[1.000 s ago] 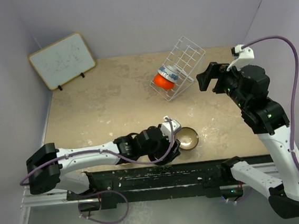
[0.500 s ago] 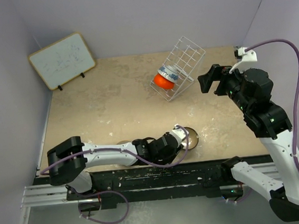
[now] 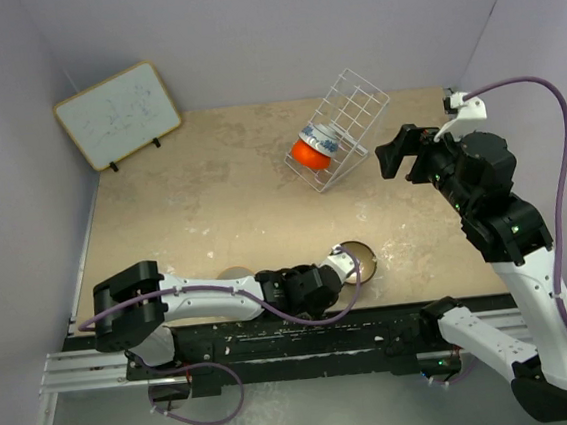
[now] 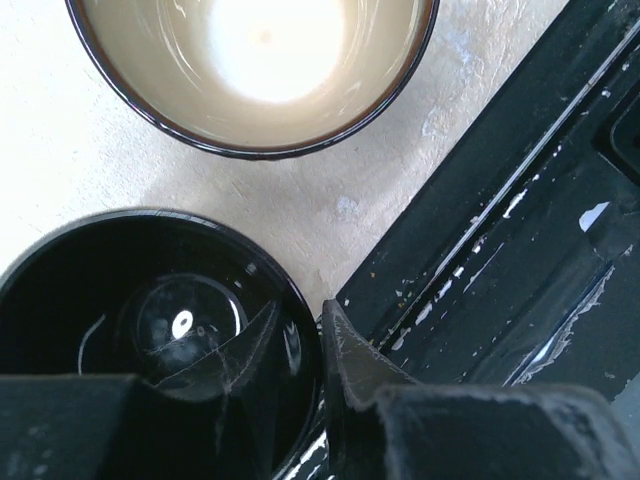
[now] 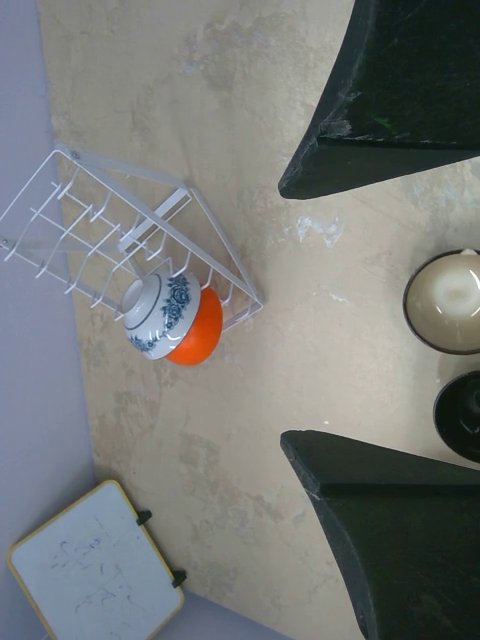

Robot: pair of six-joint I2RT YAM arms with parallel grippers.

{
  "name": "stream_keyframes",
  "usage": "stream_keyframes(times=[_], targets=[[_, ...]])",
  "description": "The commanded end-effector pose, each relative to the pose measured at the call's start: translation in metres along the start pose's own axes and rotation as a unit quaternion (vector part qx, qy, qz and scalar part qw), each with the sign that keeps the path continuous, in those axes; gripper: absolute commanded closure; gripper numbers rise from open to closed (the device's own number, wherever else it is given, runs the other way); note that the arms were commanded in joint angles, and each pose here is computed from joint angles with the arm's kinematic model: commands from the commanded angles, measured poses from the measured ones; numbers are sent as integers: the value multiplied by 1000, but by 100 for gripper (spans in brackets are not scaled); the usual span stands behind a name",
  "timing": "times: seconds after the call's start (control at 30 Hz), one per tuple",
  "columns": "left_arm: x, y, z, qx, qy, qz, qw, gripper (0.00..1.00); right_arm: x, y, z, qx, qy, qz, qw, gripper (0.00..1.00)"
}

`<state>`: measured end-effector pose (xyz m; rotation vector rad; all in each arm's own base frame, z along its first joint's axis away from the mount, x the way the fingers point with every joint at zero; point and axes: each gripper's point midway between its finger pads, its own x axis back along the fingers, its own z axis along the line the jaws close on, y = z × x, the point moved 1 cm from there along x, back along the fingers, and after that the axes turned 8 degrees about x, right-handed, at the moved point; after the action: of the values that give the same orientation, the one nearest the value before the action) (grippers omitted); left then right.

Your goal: Load the bowls into the dish rack

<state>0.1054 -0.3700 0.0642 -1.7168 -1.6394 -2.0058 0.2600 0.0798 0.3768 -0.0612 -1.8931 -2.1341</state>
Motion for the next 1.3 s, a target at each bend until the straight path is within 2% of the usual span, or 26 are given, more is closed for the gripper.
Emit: stream_keyframes(times=[0.0, 0.23, 0.33, 0.57, 0.63, 0.67, 0.8, 0.87, 1.1, 1.27], targets=[[-1, 1, -2, 11, 12, 3, 1000, 78, 4, 9, -5, -5, -12, -24, 1000, 1], [-1, -15, 5, 11, 33, 25, 999, 85, 7, 9, -6, -4, -14, -25, 1000, 1], [0, -12, 8, 8, 40, 20, 999, 100, 8, 9, -6, -3, -13, -27, 1000, 1], [2, -11, 36, -8, 113, -1, 994, 100, 11, 11, -8, -1, -17, -30, 999, 0], [2, -14, 44, -10, 128, -5, 992, 80, 11, 11, -8, 0, -16, -30, 999, 0], [2, -15, 47, -13, 135, -5, 991, 75, 11, 11, -8, 0, -16, -31, 999, 0], [4, -16, 50, -18, 145, -2, 989, 71, 11, 10, -8, 0, -16, -30, 999, 0], [4, -15, 50, -20, 143, -2, 990, 74, 11, 10, -8, 0, -15, -31, 999, 0], [6, -9, 48, -22, 139, -9, 990, 100, 13, 7, -10, -1, -19, -31, 999, 0], [11, 13, 39, -18, 131, -35, 991, 100, 15, 9, -11, -2, -22, -34, 999, 0]])
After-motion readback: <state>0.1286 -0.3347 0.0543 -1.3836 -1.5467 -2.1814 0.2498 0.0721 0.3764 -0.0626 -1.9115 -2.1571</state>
